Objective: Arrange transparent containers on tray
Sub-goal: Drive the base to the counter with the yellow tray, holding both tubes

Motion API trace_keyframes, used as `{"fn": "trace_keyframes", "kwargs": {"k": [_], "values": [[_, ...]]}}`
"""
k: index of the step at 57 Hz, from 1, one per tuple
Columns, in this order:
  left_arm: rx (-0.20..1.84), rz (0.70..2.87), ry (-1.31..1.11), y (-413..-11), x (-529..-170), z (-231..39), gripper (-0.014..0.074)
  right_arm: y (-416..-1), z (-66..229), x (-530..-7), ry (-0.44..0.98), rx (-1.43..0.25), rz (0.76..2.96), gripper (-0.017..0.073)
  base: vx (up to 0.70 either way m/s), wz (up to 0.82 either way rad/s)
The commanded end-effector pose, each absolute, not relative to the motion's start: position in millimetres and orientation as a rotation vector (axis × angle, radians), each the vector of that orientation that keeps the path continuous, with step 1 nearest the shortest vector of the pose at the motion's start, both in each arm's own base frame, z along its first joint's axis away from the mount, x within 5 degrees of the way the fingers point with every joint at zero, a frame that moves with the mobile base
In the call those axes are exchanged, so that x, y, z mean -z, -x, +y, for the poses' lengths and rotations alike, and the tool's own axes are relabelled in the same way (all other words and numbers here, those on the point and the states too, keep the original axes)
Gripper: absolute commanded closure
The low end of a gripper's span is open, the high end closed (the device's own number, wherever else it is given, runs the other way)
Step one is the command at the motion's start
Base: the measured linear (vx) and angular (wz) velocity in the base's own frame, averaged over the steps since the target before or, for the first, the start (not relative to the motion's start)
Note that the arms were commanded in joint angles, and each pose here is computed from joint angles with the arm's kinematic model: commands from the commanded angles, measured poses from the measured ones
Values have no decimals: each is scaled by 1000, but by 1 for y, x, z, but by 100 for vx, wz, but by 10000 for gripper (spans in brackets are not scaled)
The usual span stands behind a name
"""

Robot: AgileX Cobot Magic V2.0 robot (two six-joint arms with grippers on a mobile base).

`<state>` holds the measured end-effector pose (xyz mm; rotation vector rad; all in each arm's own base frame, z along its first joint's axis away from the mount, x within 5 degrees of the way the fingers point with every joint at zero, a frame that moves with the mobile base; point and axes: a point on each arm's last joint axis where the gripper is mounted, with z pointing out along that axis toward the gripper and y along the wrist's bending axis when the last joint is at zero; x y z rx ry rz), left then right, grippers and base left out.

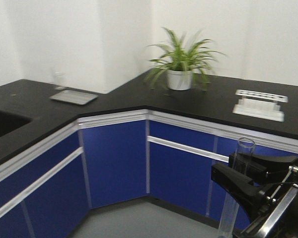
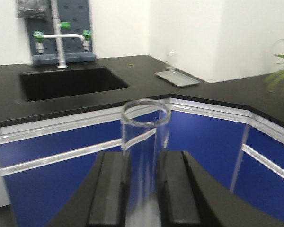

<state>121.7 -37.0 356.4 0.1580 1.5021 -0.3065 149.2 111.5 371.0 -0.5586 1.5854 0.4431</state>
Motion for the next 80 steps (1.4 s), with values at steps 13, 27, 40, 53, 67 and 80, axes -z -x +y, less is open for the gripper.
{"fn": "trace_keyframes", "kwargs": {"k": [13,27,40,53,67,80], "values": [[345,1383,-152,-118,-376,-38,480,-146,111,-391,545,-464,1459,432,-8,61],[345,1383,-152,-118,-376,-38,480,-146,111,-391,545,-464,1459,432,0,56],[345,1383,-152,-118,-376,-38,480,-146,111,-391,545,-464,1459,432,9,52],[345,1383,-152,-118,-376,-38,480,-146,111,-391,545,-464,1459,432,14,54],[345,1383,-152,-118,-376,-38,480,-146,111,-391,545,-464,1459,432,17,60],[345,1383,-152,-118,-376,-38,480,-146,111,-391,545,-464,1459,432,20,59]]}}
